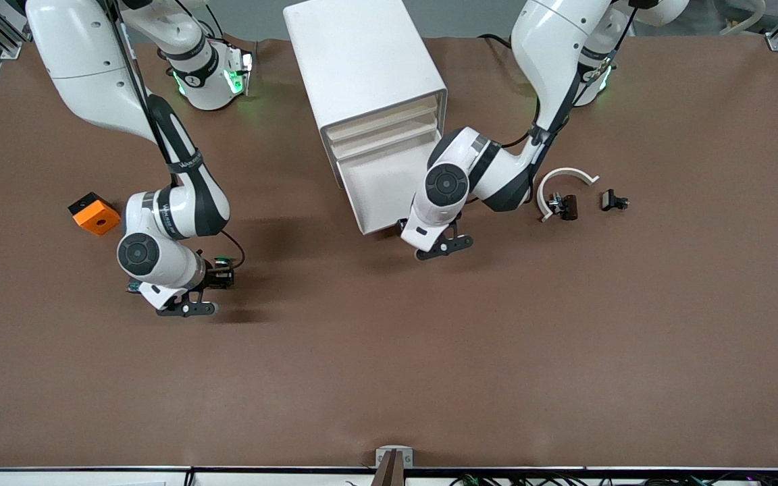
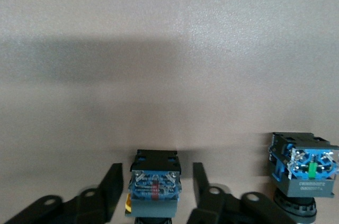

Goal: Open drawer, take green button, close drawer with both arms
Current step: 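Push the drawer shut with the left gripper while the right gripper places the button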

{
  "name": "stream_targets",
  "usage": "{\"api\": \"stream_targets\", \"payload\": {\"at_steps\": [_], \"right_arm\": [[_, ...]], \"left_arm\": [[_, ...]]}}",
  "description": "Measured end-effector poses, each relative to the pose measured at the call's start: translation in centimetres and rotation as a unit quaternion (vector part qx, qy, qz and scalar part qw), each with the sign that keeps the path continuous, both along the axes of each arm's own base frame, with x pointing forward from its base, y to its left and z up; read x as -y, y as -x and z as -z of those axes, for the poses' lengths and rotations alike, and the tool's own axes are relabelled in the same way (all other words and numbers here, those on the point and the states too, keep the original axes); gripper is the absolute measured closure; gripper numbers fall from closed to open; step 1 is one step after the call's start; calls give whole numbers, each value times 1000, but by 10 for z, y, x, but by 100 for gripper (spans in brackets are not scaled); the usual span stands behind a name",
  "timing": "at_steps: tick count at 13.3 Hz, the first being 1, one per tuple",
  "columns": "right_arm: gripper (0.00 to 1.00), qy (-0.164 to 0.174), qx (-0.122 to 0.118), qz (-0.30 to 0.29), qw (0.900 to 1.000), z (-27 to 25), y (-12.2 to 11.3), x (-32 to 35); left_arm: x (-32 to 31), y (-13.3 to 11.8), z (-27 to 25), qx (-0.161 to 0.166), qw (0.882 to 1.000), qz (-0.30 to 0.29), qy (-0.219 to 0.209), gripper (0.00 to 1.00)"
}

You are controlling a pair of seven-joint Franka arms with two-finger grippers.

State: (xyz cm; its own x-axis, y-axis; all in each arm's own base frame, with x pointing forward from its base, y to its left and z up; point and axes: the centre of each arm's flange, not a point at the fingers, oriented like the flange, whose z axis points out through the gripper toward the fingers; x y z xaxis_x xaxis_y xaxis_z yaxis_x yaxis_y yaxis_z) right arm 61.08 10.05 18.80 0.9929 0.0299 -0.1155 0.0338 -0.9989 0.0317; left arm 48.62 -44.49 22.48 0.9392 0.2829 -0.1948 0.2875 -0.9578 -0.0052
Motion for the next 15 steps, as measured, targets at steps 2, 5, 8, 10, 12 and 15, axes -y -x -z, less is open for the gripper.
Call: {"api": "stream_targets", "payload": {"at_steps": [2,5,8,10,12,15], "right_arm": [[13,-1,3,0,1000,-7,-2,-1],[0,-2,-1,0,1000,-37,-3,-2],[0,-4,-6,-1,1000,-74,0,-3],[0,-4,-13,0,1000,-97,3,-2],[0,-5,-13,6,1000,-121,5,9],[0,-11,-13,2,1000,-147,5,47]], "left_arm": [[7,9,3,-4,1000,0,-2,0],[21,24,7,-20,1000,0,9,0],[39,43,8,-29,1000,-2,9,0],[58,65,8,-35,999,-7,7,0],[74,87,10,-43,999,2,7,0],[88,109,17,-54,998,11,4,0]]}}
